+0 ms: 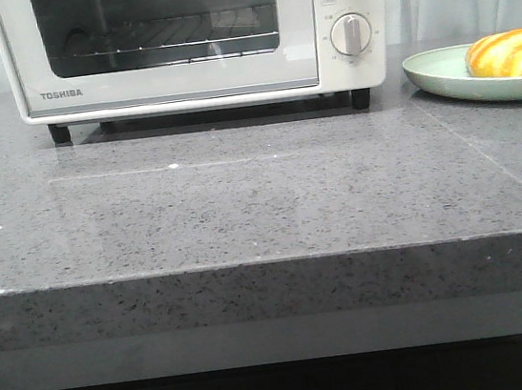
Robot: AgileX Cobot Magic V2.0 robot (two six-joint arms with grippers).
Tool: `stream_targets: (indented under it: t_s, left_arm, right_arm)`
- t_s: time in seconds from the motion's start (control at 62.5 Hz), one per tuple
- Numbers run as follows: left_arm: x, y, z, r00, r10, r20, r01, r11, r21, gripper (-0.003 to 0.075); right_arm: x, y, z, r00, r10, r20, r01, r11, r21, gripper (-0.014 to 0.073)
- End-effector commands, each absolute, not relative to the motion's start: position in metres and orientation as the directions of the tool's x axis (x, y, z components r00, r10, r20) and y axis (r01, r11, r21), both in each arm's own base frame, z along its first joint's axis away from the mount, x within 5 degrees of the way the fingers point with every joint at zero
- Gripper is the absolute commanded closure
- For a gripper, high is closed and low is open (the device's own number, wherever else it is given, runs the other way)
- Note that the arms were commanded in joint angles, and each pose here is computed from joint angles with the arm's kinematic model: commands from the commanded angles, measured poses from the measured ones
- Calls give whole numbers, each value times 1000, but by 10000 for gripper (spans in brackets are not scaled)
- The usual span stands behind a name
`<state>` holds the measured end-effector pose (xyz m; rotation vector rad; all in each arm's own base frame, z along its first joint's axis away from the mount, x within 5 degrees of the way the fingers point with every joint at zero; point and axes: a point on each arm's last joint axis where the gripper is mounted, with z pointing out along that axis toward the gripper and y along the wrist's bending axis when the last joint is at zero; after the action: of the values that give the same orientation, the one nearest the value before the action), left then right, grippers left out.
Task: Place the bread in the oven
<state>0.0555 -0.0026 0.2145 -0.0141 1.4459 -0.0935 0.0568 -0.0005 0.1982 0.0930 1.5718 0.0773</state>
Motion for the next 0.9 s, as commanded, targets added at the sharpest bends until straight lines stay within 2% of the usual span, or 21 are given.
stream_targets:
  t_s: [0.0,0.272,0.4,0.672,0.88]
  left_arm:
    - [53,-2,220,257,-71,-964,54,997,-59,738]
    - [53,-2,220,254,-72,-965,54,997,-60,738]
    - [51,-2,231,268,-73,-961,56,997,-60,738]
    - [34,-2,313,327,-81,-942,69,996,-61,738]
    - [40,-3,358,202,-74,-977,71,996,-60,738]
  right_arm:
    - [55,-1,206,103,91,-991,6,996,92,714]
    - [55,-1,209,124,91,-988,5,996,92,714]
    - [52,-1,221,143,90,-986,3,996,92,714]
    - [37,0,288,182,89,-979,-5,996,90,714]
    - [40,0,338,160,87,-983,-4,996,88,714]
